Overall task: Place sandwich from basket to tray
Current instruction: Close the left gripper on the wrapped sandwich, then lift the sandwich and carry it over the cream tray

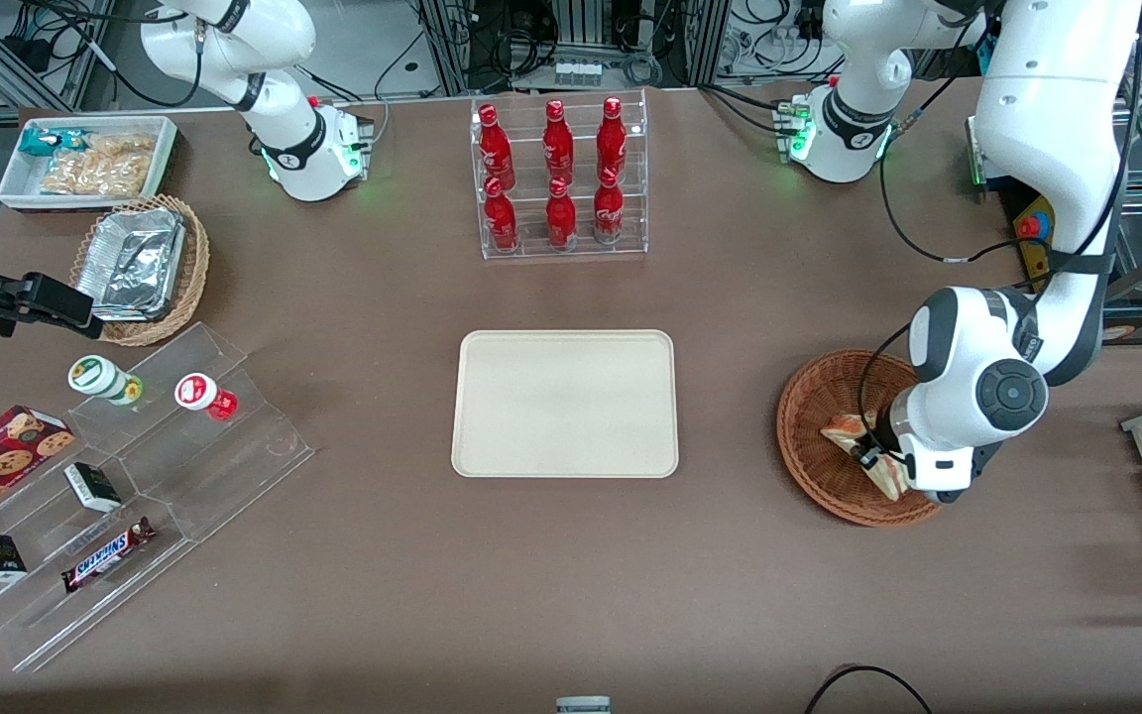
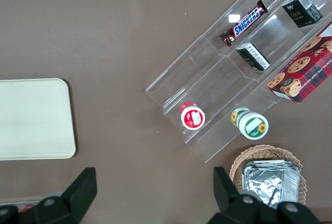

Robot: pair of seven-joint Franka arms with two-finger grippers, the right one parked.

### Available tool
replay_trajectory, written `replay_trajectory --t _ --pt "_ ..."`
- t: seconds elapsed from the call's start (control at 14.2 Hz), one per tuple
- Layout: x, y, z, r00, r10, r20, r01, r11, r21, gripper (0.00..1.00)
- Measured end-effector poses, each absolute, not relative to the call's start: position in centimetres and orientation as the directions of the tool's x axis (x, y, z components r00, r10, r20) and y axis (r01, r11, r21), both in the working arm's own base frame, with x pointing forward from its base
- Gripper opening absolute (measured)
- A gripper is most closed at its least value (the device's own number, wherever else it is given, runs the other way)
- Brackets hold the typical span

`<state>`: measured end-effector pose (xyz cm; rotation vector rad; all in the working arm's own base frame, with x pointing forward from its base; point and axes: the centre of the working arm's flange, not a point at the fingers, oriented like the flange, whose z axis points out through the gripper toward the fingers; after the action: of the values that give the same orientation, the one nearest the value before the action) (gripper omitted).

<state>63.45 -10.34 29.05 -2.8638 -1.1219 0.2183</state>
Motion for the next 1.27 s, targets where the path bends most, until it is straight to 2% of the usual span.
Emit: replay_trajectory --t 0.21,0.42,0.84,1.05,1.27 --pt "63.3 -17.7 35.4 0.791 0.599 -0.124 0.586 -0.800 -0.127 0.22" --pt "60.5 -28.2 37.1 0.875 0.471 -0.112 0.460 -0.881 -0.110 0.22" --pt "54.6 -46.0 32.6 0.974 0.199 -0.111 0.192 -0.979 -0.071 0.23" --pt "52.8 -50.8 28.5 0.992 0.085 -0.091 0.083 -0.996 -0.021 0.22" --pt "51.1 -53.2 24.8 0.992 0.044 -0.122 0.041 -0.999 -0.029 0.23"
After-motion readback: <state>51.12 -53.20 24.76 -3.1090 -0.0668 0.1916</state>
